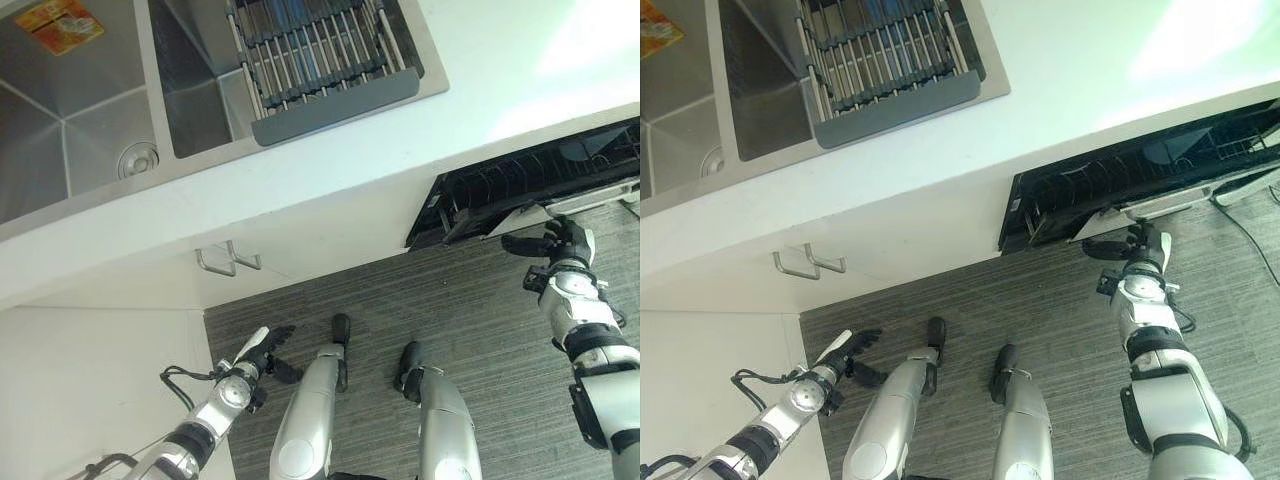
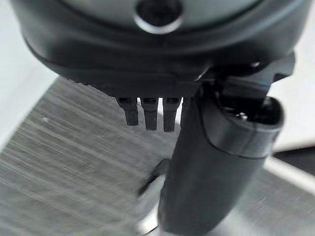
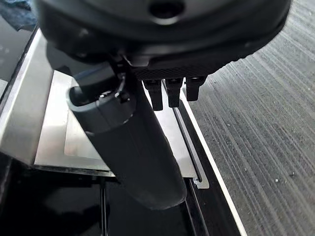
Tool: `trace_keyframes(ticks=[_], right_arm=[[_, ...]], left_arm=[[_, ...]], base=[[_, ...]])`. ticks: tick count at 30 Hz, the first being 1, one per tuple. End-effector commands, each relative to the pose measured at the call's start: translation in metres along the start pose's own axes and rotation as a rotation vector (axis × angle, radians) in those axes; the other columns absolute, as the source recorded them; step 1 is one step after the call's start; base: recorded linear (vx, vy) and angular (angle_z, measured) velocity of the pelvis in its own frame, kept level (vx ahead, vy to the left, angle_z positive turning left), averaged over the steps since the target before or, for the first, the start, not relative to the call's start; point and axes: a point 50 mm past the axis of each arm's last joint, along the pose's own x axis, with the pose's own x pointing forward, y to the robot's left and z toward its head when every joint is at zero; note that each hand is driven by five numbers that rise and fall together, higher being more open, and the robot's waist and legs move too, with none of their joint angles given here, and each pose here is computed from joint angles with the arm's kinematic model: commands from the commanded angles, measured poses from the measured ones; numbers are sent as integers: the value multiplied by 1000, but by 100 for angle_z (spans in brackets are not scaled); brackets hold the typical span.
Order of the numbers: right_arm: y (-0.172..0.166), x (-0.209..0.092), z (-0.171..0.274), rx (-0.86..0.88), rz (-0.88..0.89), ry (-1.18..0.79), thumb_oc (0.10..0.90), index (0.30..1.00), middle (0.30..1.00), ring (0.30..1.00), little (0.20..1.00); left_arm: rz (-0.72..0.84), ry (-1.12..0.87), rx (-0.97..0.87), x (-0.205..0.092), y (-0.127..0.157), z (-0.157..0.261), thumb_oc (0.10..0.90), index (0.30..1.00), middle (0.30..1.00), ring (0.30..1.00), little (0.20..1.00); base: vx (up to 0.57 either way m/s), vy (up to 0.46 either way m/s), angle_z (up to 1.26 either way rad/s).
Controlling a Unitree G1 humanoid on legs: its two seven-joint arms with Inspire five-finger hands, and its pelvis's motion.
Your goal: Place the dishes in the dishwasher.
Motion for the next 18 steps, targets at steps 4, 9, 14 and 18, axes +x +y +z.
trace_keyframes(ticks=[4,9,14,18], right_arm=[[-27,-16,173,45,-149,-596,800,900,900,900,900],[-31,-20,191,51,-241,-616,800,900,900,900,900],[-29,-24,202,44,-259,-647,800,900,900,900,900],[-28,-29,215,25,-273,-689,800,900,900,900,900]], left_arm=[[-35,15,28,-13,-8,-21,800,900,900,900,900],[-66,49,-22,-16,-16,-30,800,900,900,900,900],[-89,75,-27,-21,-22,-40,800,900,900,900,900],[-69,87,10,-23,-24,-44,800,900,900,900,900]], base=[[21,22,6],[105,-32,21],[34,-54,18],[63,-47,4]])
